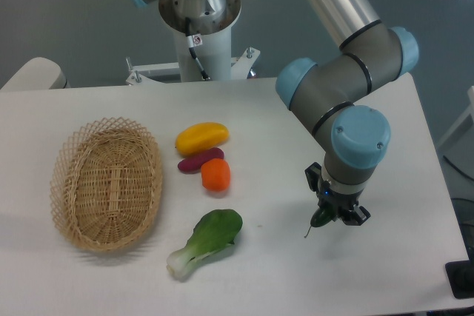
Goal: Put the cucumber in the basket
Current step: 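Grasp the green cucumber beside the bok choy with the gripper, then lift the cucumber and carry it over the wicker basket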
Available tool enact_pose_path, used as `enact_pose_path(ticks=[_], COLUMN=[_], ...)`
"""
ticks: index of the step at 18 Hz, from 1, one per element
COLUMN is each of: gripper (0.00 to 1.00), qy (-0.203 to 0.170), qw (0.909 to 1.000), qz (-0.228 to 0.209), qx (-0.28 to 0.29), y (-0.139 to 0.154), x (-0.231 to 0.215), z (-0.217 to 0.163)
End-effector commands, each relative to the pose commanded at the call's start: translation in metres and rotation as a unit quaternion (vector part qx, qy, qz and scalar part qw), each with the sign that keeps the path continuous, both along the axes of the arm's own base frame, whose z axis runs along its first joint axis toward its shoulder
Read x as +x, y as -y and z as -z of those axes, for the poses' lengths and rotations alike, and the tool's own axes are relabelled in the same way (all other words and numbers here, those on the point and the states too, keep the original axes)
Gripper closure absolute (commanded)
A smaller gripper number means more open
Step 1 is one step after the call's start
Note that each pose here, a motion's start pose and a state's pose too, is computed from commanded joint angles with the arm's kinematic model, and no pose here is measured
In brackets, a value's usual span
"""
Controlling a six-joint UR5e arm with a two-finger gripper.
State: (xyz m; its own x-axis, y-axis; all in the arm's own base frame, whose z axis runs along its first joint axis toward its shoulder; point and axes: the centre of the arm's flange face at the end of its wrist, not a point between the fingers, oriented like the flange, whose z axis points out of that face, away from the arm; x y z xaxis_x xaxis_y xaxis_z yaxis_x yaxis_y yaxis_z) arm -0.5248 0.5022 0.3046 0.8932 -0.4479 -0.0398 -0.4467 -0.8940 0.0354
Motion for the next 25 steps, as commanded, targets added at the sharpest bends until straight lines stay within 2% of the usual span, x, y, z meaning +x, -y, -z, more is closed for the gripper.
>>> enact_pose_path(ticks=[4, 7, 12, 19, 25], gripper=[0.67, 0.68, 0.72, 0.72, 0.72], qy=[0.000, 0.013, 0.019, 0.028, 0.042], qw=[1.0000, 0.9999, 0.9998, 0.9984, 0.9974], qz=[0.000, 0.001, -0.001, -0.048, -0.056], qx=[0.001, -0.006, -0.010, -0.006, -0.015], y=[0.000, -0.001, -0.018, -0.060, -0.072], x=[0.001, 0.003, 0.032, 0.114, 0.205], z=[-0.003, -0.009, -0.011, -0.014, -0.012])
